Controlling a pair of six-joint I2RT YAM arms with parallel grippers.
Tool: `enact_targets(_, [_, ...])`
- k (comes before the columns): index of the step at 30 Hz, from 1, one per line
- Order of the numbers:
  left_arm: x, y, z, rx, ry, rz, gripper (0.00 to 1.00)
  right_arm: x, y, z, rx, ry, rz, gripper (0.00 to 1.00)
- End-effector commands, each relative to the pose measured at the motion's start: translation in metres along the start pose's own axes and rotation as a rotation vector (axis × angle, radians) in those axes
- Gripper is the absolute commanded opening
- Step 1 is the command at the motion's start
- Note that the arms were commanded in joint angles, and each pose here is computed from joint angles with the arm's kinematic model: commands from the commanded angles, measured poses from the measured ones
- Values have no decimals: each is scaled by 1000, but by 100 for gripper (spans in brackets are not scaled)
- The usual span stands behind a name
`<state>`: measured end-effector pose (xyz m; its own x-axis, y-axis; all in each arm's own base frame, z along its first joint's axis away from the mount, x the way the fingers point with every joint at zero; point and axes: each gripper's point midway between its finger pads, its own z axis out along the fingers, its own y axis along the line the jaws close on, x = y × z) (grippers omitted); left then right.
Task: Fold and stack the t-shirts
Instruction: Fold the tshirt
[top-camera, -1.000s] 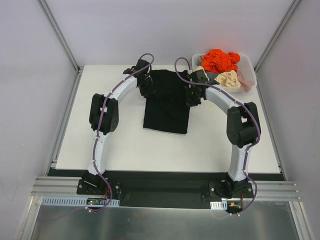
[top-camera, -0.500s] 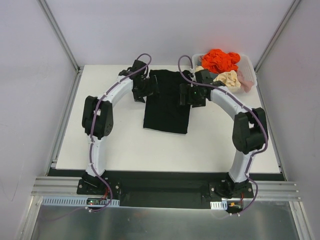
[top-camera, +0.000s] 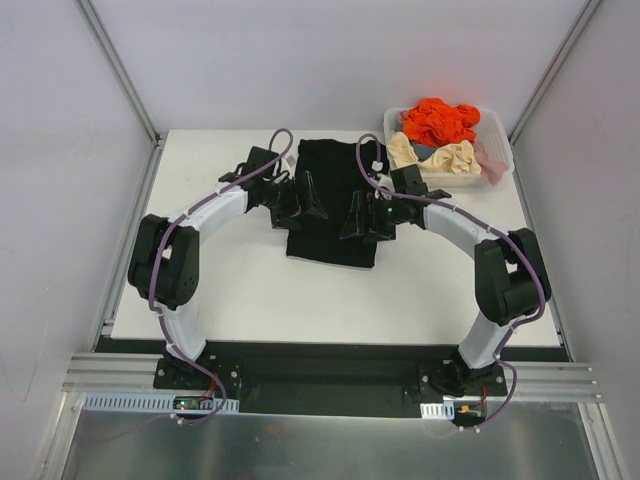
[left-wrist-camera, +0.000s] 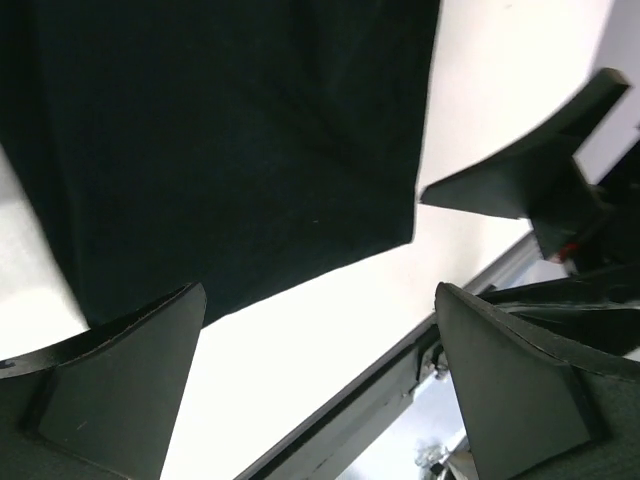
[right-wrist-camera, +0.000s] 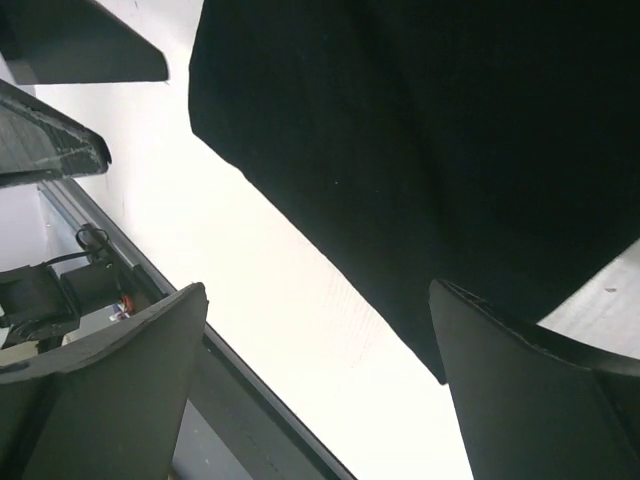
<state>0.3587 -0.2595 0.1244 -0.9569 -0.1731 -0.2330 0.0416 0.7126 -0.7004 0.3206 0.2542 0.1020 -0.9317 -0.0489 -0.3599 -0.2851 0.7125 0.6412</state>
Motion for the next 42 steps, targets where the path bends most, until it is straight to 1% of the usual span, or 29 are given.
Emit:
enact_targets(1, [0,-18,8,144,41,5,99,-4,12,6,-81,-5,-14,97])
enact_targets(3, [9,-7,17,128,72,-18,99,3,5,12,-73,13,5,97])
enact_targets(7, [28,29,28,32,94,-71,99,20,-7,23,-68,50,40,97])
enact_targets(12, [53,51,35,-6,152,-119,99,48,-27,32,-34,116,81,97])
enact_targets(13, [65,60,35,-26,172,-135,99,50,-28,31,-32,118,85,97])
enact_targets(15, [72,69,29,-62,157,-139,99,58,-31,30,-24,128,90,97])
enact_targets(16, [86,80,27,-88,174,-157,99,65,-35,30,-15,140,101,97])
enact_targets(18, [95,83,20,-102,166,-164,99,74,-34,26,-14,149,106,97])
enact_targets(19, [109,91,17,-122,185,-189,99,87,-37,24,-6,170,129,97])
enact_targets(21, [117,93,9,-129,173,-191,99,95,-35,18,-5,167,126,97])
enact_targets(22, [128,97,4,-139,180,-209,99,103,-33,16,0,173,130,97])
enact_targets(23, [132,97,0,-141,179,-215,99,116,-37,13,18,190,143,97])
enact_targets(25, [144,97,-9,-138,173,-229,99,123,-28,5,17,187,116,97])
enact_targets(27, [147,86,-19,-96,170,-217,99,128,-19,-9,19,194,102,97])
enact_targets(28, [141,72,-29,-59,127,-184,99,124,-13,-15,16,176,87,97])
enact_targets(29, [137,65,-35,-43,103,-167,99,107,0,-29,13,117,34,97])
enact_targets(30, [131,57,-42,-26,72,-143,99,98,6,-38,16,84,3,97])
enact_targets(31, [118,38,-56,11,8,-88,99,88,14,-47,21,50,-34,97])
enact_targets(33, [111,25,-71,25,-31,-53,99,60,31,-77,54,-71,-123,97])
enact_targets(34, [103,14,-83,36,-79,-22,99,53,37,-87,60,-123,-153,97])
enact_targets(35, [102,12,-89,26,-99,-12,100,36,48,-108,67,-246,-200,97])
enact_targets(36, [105,15,-96,-3,-102,-20,99,33,50,-117,77,-301,-211,97])
enact_targets(37, [101,21,-105,-51,-160,-15,99,20,46,-129,125,-394,-217,97])
enact_targets(38, [102,27,-109,-87,-181,-23,99,18,49,-146,144,-468,-205,97])
enact_targets(39, [110,38,-114,-134,-189,-51,99,20,41,-149,181,-493,-158,97])
enact_targets(40, [112,48,-116,-176,-205,-67,99,23,25,-153,255,-511,-104,97])
enact_targets(41, [113,59,-118,-227,-225,-82,99,28,23,-154,255,-510,-88,97])
enact_targets(42, [120,69,-116,-258,-211,-102,99,33,21,-150,245,-483,-84,97])
